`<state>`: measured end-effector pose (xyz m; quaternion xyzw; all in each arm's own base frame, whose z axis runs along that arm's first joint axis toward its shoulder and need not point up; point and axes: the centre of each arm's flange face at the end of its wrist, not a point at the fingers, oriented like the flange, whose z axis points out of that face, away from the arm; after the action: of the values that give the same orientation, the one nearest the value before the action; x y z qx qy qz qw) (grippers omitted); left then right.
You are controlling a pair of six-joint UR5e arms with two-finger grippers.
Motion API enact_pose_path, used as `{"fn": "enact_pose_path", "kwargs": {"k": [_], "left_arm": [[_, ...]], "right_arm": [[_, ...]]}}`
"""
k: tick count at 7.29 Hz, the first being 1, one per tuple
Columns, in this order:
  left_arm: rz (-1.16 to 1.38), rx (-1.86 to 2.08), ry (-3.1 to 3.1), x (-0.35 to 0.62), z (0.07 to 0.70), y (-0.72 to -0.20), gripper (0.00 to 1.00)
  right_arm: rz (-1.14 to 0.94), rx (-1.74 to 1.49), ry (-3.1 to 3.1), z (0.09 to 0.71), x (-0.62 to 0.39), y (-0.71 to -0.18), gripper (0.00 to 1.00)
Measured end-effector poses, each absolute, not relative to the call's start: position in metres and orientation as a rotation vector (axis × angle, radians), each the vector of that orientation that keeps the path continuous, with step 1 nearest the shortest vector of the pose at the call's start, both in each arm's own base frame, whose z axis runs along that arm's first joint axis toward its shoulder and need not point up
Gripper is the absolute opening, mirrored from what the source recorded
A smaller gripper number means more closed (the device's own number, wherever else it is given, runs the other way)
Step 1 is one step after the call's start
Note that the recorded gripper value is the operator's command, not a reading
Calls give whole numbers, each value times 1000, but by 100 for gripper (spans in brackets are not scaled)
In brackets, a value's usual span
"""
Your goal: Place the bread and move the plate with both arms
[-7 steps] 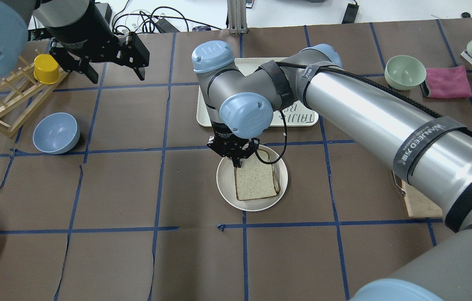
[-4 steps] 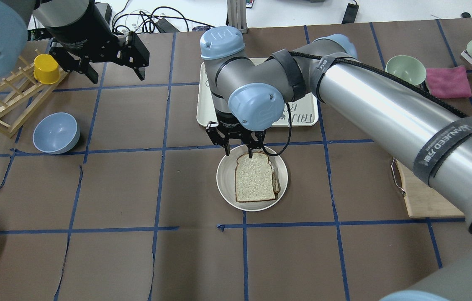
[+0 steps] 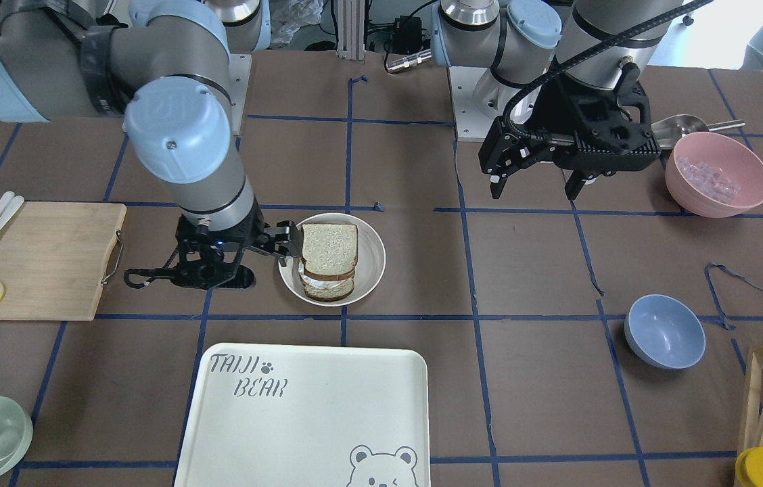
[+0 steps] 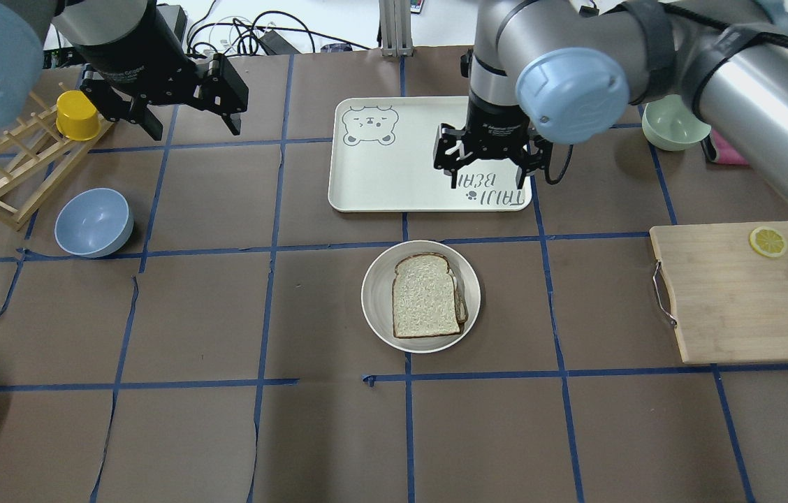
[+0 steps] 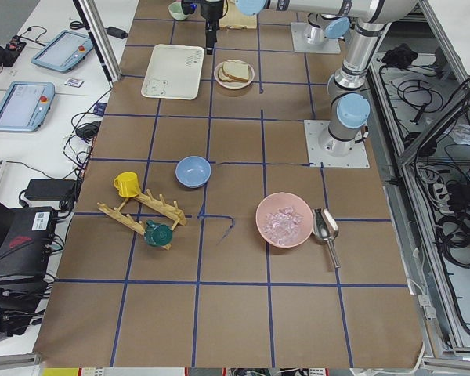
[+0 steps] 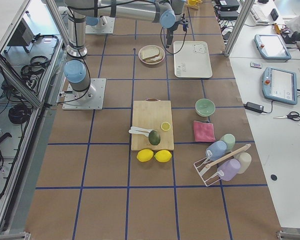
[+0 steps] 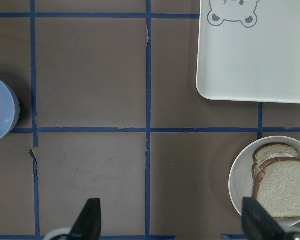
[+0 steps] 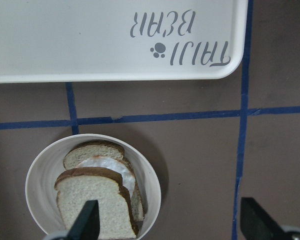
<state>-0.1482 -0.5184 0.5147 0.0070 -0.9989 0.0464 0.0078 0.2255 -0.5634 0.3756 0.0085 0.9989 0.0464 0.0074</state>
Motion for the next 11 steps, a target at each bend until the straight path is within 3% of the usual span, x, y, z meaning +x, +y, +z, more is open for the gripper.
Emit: {"fn": "enact_pose_path", "kwargs": {"k": [4, 11], "left_arm": [[145, 22, -3125, -148, 515, -518, 100], [142, 20, -3126, -149, 516, -517, 100]], "right_arm": [[163, -46, 3136, 444, 160, -519, 100], [62, -103, 3131, 482, 151, -504, 100]]}}
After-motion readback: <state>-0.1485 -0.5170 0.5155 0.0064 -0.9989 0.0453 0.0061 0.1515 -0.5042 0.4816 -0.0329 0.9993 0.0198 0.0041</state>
